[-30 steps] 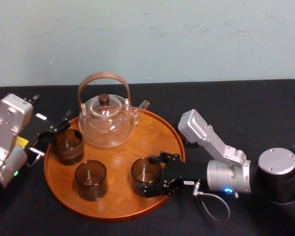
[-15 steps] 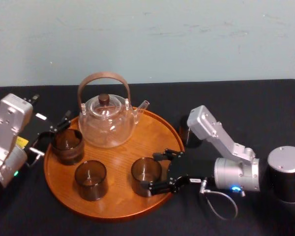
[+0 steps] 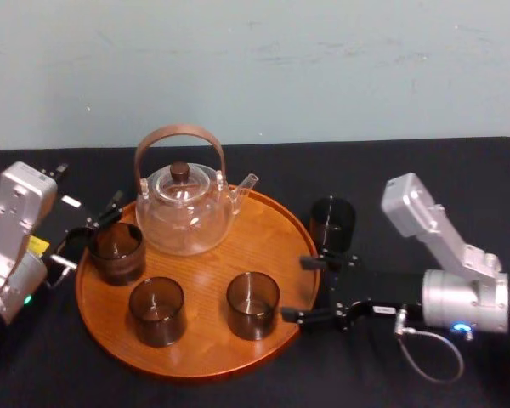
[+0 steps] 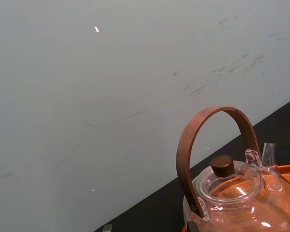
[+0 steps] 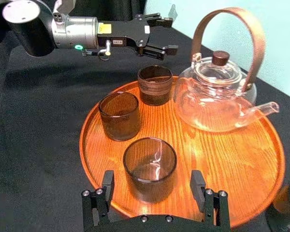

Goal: Pick up the glass from the table and place it on the tray.

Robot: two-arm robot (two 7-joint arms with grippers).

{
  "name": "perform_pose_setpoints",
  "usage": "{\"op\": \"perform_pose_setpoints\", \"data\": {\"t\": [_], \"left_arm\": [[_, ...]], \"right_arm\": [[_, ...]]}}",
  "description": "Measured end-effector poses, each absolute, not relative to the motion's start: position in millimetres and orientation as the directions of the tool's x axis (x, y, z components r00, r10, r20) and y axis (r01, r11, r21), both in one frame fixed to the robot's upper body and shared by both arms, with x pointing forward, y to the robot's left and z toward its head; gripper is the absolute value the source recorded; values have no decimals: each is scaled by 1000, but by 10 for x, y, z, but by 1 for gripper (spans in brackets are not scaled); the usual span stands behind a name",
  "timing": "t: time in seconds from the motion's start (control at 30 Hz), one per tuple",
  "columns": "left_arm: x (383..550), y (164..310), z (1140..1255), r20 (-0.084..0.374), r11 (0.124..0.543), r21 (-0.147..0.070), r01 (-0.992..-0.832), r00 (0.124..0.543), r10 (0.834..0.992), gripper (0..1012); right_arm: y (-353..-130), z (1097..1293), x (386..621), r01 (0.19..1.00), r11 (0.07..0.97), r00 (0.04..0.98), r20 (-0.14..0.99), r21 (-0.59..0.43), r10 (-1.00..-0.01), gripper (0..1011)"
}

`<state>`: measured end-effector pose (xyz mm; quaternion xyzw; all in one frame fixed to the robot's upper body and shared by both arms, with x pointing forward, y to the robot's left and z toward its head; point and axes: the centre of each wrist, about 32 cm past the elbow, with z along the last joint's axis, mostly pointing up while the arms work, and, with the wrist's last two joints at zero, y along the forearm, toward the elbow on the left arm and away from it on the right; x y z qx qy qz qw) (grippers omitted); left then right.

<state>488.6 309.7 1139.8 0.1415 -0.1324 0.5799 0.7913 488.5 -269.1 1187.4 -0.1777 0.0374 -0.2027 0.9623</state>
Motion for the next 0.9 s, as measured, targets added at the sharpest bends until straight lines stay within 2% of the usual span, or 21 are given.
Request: {"op": "perform_pose_setpoints", "data": {"t": [0.3,0.53,0.9], "left_arm": [[4886,3097,11398,374,287,70,-955,292,880,1001],[4886,3097,11398,374,287,70,-955,292,880,1001],[4886,3097,11398,374,287,70,-955,292,880,1001]], "right_arm": [[-2950,11969,4752,429,838,892,11,-336,-452,1003],[-3096,11991,4687,534,784,830,21,-317,-557,1002],[-3173,11974,4687,673,664,705,10,-326,-709,1002]]}}
